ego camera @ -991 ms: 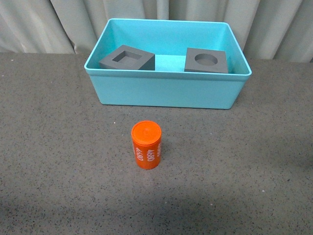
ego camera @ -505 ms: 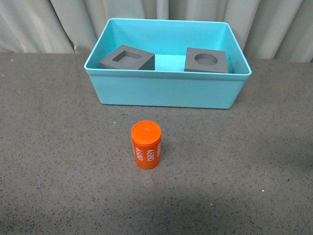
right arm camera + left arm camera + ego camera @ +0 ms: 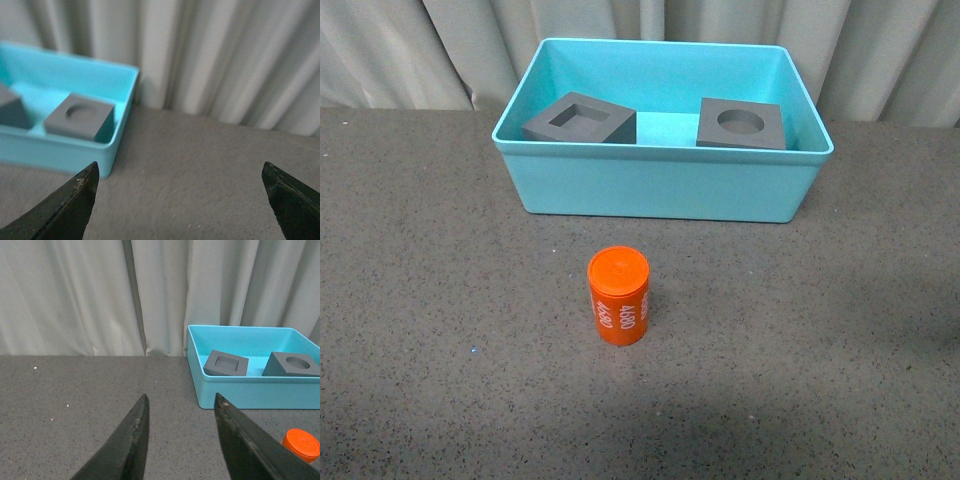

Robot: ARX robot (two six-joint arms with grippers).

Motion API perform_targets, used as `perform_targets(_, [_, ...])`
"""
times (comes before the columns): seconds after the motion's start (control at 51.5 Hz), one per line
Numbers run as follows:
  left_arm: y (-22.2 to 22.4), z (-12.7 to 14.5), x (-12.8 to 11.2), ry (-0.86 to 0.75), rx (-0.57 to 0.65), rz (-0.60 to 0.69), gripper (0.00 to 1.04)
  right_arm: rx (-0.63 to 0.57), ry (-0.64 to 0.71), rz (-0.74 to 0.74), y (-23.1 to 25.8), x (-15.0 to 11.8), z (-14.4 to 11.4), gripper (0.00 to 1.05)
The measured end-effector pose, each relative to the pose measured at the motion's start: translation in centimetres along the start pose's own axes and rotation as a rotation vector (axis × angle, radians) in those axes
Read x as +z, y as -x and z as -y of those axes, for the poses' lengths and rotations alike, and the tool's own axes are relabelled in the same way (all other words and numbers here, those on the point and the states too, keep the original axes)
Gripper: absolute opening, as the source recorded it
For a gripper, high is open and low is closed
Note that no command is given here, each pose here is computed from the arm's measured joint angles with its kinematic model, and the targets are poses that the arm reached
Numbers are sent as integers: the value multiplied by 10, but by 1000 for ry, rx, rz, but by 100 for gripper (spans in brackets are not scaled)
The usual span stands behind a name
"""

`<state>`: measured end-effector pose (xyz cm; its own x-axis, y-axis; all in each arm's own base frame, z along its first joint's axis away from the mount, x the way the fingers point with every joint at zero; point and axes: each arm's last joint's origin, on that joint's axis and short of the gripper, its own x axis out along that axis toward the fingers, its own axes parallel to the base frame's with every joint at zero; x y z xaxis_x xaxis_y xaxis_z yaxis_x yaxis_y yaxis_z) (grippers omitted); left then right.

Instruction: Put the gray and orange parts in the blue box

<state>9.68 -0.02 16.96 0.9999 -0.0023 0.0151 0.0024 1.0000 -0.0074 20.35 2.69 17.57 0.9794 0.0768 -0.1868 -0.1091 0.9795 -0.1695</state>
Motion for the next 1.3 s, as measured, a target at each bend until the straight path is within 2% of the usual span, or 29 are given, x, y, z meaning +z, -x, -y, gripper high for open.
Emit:
perform_targets(0.136, [0, 0, 0, 0, 0, 1, 60, 218, 111, -149, -22, -1, -22, 95])
perform_targets(0.194, [0, 0, 0, 0, 0, 0, 69, 300, 121, -202, -33, -1, -30, 95])
perform_targets(0.291, [0, 0, 0, 0, 0, 0, 90, 449, 122, -302, -61, 2, -49, 95])
perform_targets(0.369, [0, 0, 0, -1, 0, 0, 100, 520, 117, -355, -72, 3, -58, 95])
perform_targets(0.525, [0, 0, 0, -3, 0, 0, 98, 653, 108, -484, -91, 3, -77, 95])
perform_targets(0.699, [0, 0, 0, -3, 0, 0, 98, 773, 151, -557, -103, 6, -100, 95])
perform_targets(1.01, [0, 0, 0, -3, 0, 0, 98, 852, 264, -582, -118, -4, -135, 95])
perform_targets(1.302, [0, 0, 0, -3, 0, 0, 98, 909, 298, -608, -130, -8, -166, 95])
